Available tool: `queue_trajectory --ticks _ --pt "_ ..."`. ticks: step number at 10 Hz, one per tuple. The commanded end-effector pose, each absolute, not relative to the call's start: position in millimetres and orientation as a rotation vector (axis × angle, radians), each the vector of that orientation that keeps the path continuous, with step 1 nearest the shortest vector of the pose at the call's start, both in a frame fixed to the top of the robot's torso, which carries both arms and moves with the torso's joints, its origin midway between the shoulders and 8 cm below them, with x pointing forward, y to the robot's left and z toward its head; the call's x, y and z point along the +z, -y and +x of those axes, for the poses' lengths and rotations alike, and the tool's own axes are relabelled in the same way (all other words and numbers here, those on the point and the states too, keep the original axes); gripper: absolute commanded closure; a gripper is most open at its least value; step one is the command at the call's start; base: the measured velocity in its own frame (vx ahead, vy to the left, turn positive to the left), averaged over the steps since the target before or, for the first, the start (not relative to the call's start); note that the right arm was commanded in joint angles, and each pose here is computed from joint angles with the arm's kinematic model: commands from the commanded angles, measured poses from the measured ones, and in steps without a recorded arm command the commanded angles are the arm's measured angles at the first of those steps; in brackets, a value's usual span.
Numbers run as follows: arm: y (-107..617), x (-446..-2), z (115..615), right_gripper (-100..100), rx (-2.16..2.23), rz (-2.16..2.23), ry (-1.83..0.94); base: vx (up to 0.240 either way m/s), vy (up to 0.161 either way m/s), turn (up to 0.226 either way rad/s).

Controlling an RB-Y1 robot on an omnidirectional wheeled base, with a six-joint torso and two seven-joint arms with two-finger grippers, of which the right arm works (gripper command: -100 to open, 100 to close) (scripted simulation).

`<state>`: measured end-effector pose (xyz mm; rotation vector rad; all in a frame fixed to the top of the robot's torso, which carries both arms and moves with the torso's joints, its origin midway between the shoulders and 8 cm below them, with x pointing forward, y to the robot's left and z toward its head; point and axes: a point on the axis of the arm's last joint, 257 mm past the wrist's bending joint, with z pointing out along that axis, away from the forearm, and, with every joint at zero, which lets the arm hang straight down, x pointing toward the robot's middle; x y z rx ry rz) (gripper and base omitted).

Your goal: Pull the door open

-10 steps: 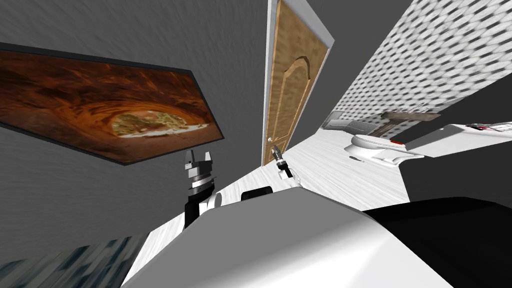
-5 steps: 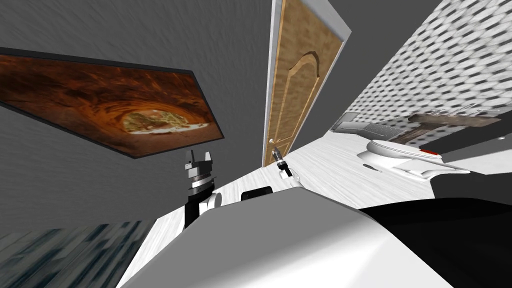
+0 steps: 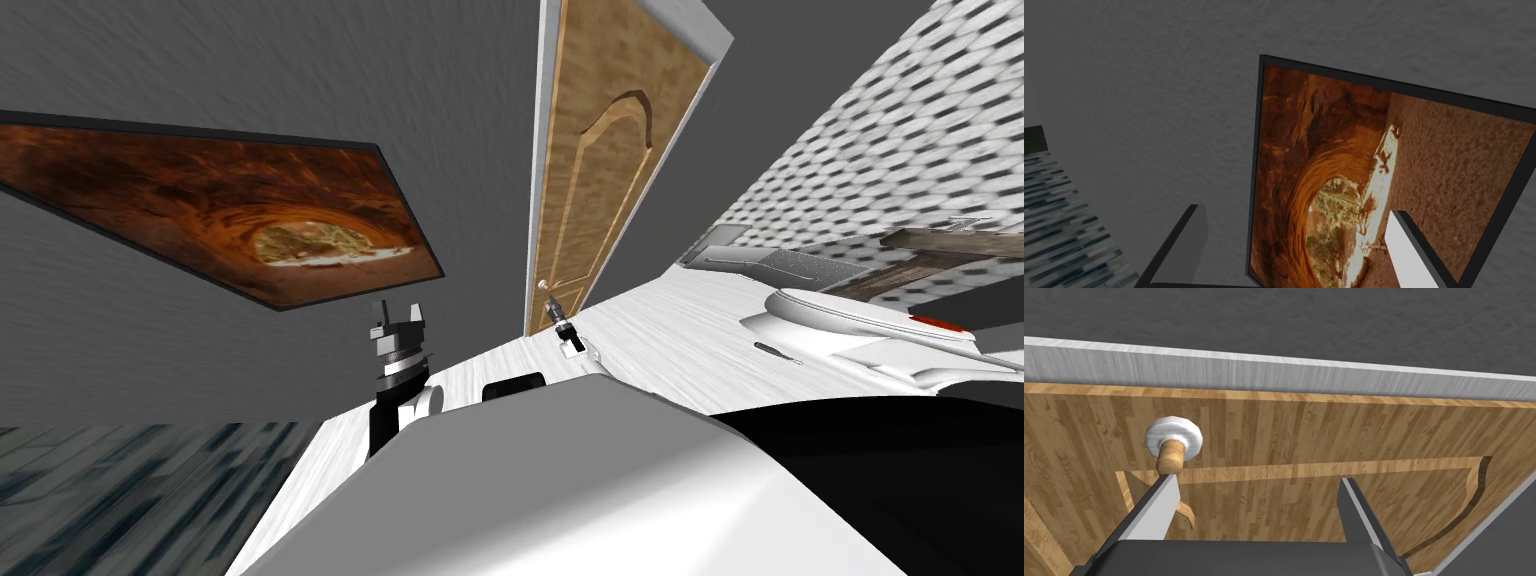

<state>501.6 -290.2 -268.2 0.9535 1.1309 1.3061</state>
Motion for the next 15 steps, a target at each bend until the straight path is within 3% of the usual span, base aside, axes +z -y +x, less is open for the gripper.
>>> queue_trajectory --ticks 1,15 --pt "295.8 -276.3 504.3 -100 1.295 0.968 -1.142 0.019 -0.082 0.089" --pt "352.6 -341.9 512.0 -100 1.162 1.106 -1.232 0.006 -0.115 0.117"
